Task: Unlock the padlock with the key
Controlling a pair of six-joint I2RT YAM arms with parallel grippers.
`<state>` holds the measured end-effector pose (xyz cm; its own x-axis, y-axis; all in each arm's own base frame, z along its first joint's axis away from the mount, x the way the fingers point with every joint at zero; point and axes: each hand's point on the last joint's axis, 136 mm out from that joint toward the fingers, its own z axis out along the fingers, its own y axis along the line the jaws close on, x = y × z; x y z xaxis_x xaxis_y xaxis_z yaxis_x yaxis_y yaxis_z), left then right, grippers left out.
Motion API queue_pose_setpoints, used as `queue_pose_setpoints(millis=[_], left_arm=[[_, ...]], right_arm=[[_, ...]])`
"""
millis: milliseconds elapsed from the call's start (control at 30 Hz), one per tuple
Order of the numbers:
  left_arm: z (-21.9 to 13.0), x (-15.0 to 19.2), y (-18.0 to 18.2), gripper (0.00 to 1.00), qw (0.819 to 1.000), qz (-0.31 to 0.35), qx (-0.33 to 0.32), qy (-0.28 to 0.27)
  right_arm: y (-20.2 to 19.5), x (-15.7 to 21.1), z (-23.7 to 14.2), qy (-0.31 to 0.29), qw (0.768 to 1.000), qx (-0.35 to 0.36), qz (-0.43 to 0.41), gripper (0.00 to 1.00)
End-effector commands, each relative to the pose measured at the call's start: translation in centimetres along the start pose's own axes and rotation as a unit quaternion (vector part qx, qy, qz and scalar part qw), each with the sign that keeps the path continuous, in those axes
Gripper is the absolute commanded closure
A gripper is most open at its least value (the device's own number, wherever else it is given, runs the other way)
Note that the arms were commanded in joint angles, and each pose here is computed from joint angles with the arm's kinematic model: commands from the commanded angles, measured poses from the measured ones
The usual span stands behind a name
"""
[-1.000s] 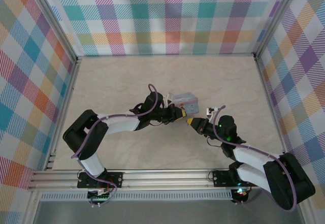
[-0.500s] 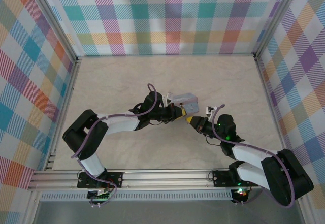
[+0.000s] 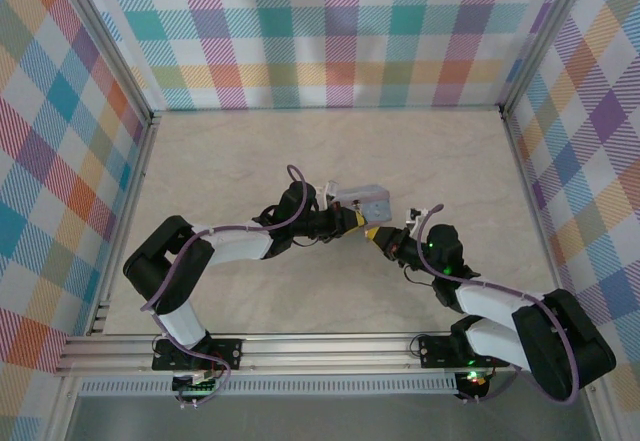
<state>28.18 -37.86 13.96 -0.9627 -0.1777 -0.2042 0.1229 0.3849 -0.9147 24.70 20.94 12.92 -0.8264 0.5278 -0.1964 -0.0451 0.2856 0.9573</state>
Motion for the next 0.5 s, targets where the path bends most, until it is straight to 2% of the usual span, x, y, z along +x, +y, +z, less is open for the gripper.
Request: queue_pose_setpoints(millis=[0,467], left_arm=[[0.03,0.52,-1.43,1.00,0.999,0.011,0.036,0.014],[0.15,0.55,-2.17,1.00,0.998,0.016,0.053,0.010]], right_arm=[[1.09,-1.47,0.21,-0.032,0.999,-0.009,0.024,1.00],[0.96,-1.89,-0.14,-0.045,0.995,0.008,0.094,1.00]])
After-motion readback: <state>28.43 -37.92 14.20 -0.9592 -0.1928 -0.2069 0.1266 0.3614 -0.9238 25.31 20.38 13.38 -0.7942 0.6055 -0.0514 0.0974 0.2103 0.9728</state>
